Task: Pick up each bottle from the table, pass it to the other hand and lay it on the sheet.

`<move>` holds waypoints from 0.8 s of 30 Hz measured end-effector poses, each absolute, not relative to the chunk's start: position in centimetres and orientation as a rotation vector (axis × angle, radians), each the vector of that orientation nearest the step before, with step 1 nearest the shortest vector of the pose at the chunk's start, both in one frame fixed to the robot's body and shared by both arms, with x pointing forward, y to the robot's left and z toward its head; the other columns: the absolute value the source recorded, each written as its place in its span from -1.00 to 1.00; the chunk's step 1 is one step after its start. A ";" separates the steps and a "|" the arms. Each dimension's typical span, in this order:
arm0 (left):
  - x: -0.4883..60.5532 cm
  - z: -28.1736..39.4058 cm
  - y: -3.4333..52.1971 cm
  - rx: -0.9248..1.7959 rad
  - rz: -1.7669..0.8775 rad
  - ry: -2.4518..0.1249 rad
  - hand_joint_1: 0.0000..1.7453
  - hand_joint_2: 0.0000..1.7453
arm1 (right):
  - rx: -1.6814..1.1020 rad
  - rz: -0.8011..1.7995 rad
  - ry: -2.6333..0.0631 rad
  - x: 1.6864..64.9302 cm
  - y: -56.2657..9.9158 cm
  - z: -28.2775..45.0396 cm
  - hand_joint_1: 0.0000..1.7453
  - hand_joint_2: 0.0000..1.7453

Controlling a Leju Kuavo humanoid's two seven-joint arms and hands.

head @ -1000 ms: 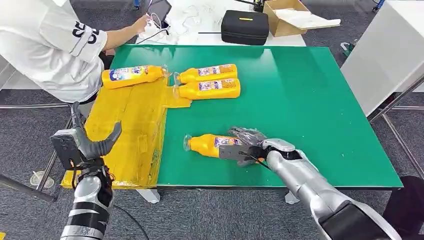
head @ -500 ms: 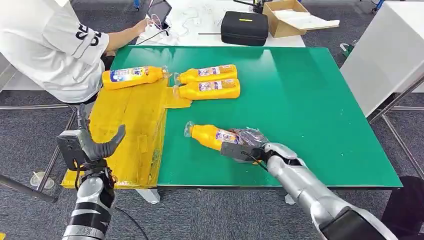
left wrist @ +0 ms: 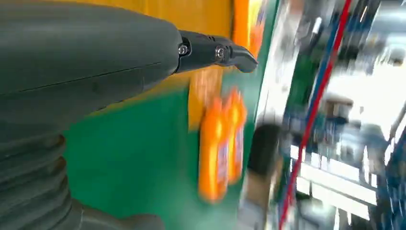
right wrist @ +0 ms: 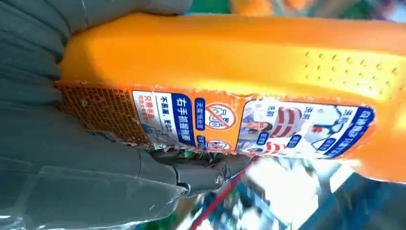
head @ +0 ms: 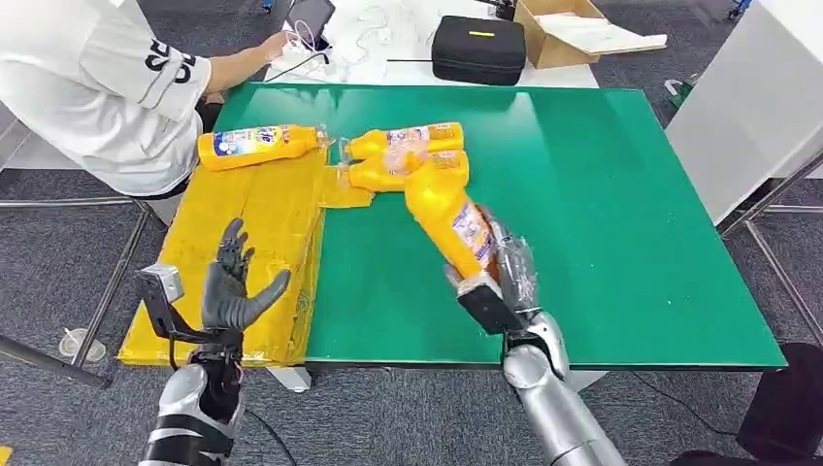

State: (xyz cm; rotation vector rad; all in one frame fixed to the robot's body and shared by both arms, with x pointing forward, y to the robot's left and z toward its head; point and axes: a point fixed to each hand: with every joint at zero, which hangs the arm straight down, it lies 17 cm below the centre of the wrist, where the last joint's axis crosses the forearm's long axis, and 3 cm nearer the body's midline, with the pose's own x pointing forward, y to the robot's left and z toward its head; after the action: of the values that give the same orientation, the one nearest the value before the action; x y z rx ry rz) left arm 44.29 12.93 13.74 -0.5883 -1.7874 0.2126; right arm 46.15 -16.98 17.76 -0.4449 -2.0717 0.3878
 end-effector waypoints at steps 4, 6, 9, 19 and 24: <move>42.6 14.9 10.3 -0.808 0.221 -1.736 -1.00 1.00 | -0.484 0.302 -2.124 45.0 -18.6 18.6 1.00 1.00; 41.7 15.7 8.9 -0.922 0.213 -1.710 -1.00 1.00 | -0.487 0.310 -2.145 44.4 -18.4 18.5 1.00 1.00; 40.7 15.9 7.5 -0.991 0.182 -1.684 -1.00 1.00 | -0.478 0.335 -2.164 43.8 -17.3 18.2 1.00 1.00; 39.0 16.7 4.8 -1.099 0.096 -1.658 -1.00 1.00 | -0.292 0.473 -2.116 42.1 -9.7 14.4 1.00 1.00; 39.1 16.6 3.8 -1.086 0.053 -1.649 -1.00 1.00 | -0.186 0.568 -2.101 40.8 -4.2 13.1 1.00 1.00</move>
State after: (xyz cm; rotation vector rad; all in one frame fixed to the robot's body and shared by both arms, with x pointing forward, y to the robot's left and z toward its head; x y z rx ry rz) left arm 39.13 3.79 16.61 -1.0860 -1.6488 0.0529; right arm 40.80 -4.19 13.09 -0.1862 -2.1009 0.5676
